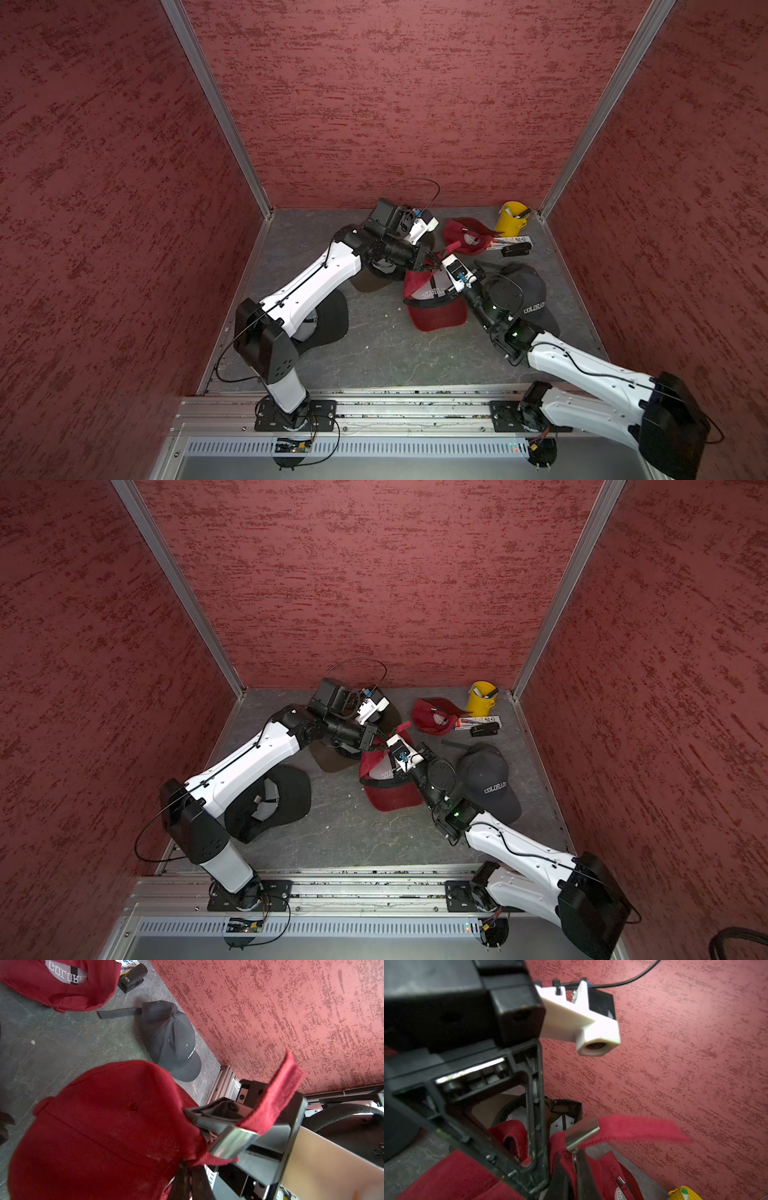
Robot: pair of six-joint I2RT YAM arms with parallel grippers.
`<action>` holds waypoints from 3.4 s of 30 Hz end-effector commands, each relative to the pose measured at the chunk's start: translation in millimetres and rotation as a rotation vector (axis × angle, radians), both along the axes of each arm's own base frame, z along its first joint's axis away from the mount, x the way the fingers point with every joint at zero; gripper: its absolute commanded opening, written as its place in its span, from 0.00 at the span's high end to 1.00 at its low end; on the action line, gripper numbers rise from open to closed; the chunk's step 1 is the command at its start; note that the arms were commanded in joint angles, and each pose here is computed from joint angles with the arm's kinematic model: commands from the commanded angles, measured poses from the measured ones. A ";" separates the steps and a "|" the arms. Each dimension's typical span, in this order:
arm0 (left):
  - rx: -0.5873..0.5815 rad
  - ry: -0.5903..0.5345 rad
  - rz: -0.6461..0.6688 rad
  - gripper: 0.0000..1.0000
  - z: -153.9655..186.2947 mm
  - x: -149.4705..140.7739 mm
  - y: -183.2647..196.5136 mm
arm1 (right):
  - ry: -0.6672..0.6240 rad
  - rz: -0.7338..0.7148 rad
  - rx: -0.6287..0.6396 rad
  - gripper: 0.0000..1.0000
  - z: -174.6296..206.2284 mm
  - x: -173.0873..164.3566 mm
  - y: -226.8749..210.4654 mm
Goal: Open the adjustable buckle of the baseball cap
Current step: Pull the adjustable strap on the baseball cap, then place the baseball cap at the center of the board.
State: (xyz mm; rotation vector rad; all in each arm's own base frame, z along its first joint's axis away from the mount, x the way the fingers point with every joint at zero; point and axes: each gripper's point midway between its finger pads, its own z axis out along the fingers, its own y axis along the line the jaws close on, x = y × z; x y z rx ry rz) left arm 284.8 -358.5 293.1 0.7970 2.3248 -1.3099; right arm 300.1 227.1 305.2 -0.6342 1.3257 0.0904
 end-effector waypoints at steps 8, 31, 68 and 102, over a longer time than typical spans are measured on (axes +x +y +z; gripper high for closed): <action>0.004 -0.010 -0.028 1.00 -3.1 -4.5 -1.6 | -0.088 -0.100 0.314 1.00 47.1 -2.1 -28.4; 0.070 -0.147 -0.111 1.00 -23.4 -24.4 9.5 | -0.056 -0.185 0.435 1.00 73.2 0.7 -49.4; -0.147 -0.586 0.241 0.29 25.7 -4.8 11.5 | 0.233 -0.534 0.708 1.00 100.9 51.5 -65.8; -0.179 -0.400 0.152 0.90 -33.4 1.5 -48.7 | 0.312 -0.509 0.776 1.00 98.7 47.4 -63.6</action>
